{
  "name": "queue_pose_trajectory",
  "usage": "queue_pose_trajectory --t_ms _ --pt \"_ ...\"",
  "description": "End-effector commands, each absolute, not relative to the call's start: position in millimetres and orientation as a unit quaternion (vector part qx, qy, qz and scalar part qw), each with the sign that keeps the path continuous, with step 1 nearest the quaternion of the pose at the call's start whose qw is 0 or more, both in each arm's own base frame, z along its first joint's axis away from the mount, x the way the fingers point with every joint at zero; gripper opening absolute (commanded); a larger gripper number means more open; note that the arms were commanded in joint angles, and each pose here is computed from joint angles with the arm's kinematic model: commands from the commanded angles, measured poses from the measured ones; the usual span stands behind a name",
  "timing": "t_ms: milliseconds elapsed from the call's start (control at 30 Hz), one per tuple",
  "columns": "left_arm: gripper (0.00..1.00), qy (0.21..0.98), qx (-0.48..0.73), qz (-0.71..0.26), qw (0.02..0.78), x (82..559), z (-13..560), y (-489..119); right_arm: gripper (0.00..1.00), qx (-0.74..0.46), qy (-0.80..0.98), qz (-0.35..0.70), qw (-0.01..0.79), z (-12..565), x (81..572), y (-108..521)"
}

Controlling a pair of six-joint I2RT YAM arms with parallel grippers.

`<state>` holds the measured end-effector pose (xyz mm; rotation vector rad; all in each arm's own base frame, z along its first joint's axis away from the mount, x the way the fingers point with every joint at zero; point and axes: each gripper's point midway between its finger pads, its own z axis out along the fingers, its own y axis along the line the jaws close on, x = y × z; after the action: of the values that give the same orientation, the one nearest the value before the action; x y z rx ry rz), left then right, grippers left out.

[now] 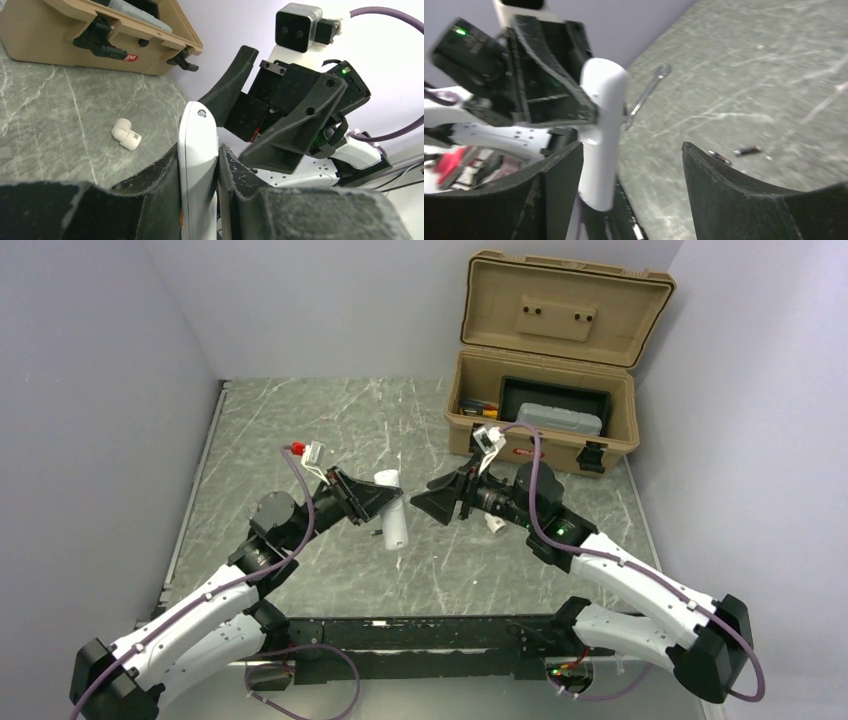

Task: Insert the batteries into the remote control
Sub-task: Adjust the remote control.

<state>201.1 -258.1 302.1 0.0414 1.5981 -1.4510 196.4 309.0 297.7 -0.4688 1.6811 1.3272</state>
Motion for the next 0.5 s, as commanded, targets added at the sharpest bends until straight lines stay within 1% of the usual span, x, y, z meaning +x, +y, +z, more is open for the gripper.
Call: queue_pose_trajectory --t_ms 0,67,133,233,267,333,467 --pt "0.0 0.642 0.053 -0.608 0.463 187.8 325.1 -262.6 0.7 -0.212 0.704 0.445 0.512 280.2 204.1 279.5" --pt "0.0 0.648 0.054 -0.613 0.449 185.2 319.4 -264.5 0.61 -0.214 0.687 0.438 0.539 285.7 200.8 269.5" --pt "0.0 0.649 0.05 -0.618 0.44 184.3 314.5 -264.2 0.5 -0.219 0.672 0.432 0.56 291.0 197.4 262.3" --pt "0.0 0.642 0.031 -0.626 0.442 186.0 309.1 -258.4 0.28 -0.243 0.655 0.424 0.576 294.2 191.8 259.1" --pt "0.0 0.638 0.017 -0.63 0.442 187.2 307.5 -255.1 0.23 -0.251 0.653 0.419 0.579 293.5 191.1 258.7" --pt "0.0 0.641 -0.001 -0.627 0.443 190.1 303.2 -249.3 0.21 -0.263 0.648 0.419 0.58 293.3 187.9 261.0" --pt "0.0 0.652 -0.027 -0.618 0.439 194.6 300.1 -241.7 0.27 -0.295 0.621 0.431 0.585 296.1 172.5 274.4"
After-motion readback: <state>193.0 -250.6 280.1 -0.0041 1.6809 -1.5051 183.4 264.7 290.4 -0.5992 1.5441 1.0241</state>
